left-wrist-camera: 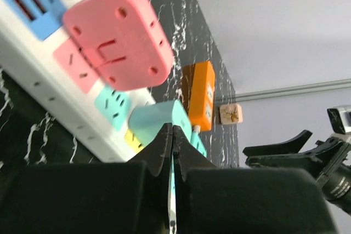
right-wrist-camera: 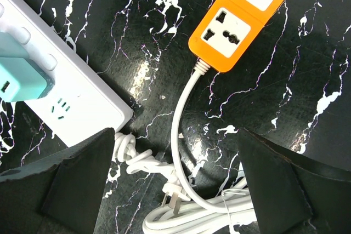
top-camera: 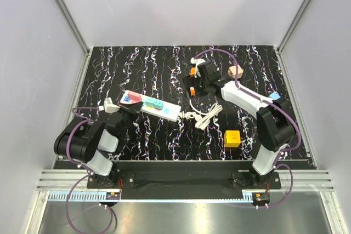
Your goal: Pull the plug off the socket
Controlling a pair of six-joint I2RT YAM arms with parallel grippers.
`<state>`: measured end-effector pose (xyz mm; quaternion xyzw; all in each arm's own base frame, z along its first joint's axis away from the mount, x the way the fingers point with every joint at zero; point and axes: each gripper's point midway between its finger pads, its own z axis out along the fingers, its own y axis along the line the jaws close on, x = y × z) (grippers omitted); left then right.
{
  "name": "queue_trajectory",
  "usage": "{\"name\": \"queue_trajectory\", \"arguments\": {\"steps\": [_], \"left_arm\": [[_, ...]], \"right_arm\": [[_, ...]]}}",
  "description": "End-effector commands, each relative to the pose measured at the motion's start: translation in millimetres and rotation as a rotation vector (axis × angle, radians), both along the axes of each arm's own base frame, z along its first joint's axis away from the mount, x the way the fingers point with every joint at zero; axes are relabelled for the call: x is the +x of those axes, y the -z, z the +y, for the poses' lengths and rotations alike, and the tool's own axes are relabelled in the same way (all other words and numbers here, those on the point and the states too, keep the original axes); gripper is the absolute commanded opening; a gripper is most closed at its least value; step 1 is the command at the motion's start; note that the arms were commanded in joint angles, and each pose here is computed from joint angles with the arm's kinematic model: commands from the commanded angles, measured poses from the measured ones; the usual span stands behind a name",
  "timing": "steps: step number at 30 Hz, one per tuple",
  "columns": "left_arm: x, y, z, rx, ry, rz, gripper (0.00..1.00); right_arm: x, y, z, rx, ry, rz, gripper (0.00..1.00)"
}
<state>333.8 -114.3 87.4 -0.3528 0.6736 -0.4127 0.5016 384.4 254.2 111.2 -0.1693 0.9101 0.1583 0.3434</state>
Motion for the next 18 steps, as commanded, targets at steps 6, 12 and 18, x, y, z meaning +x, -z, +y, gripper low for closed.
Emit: {"name": "queue_trajectory", "arguments": {"steps": [6, 12, 18], "left_arm": [[24, -31, 0, -0.031, 0.0, -0.151, 0.01], [26, -19, -1, -0.048, -0.002, -0.13, 0.0], [19, -7, 0, -0.044, -0.003, -0.095, 0.0]], "right_arm": [[11, -22, 14, 0.031, -0.032, -0.06, 1.0], [11, -19, 18, 0.032, -0.047, -0.051, 1.0], [-6, 1, 58, -0.038, -0.237, -0.028, 1.0]]}}
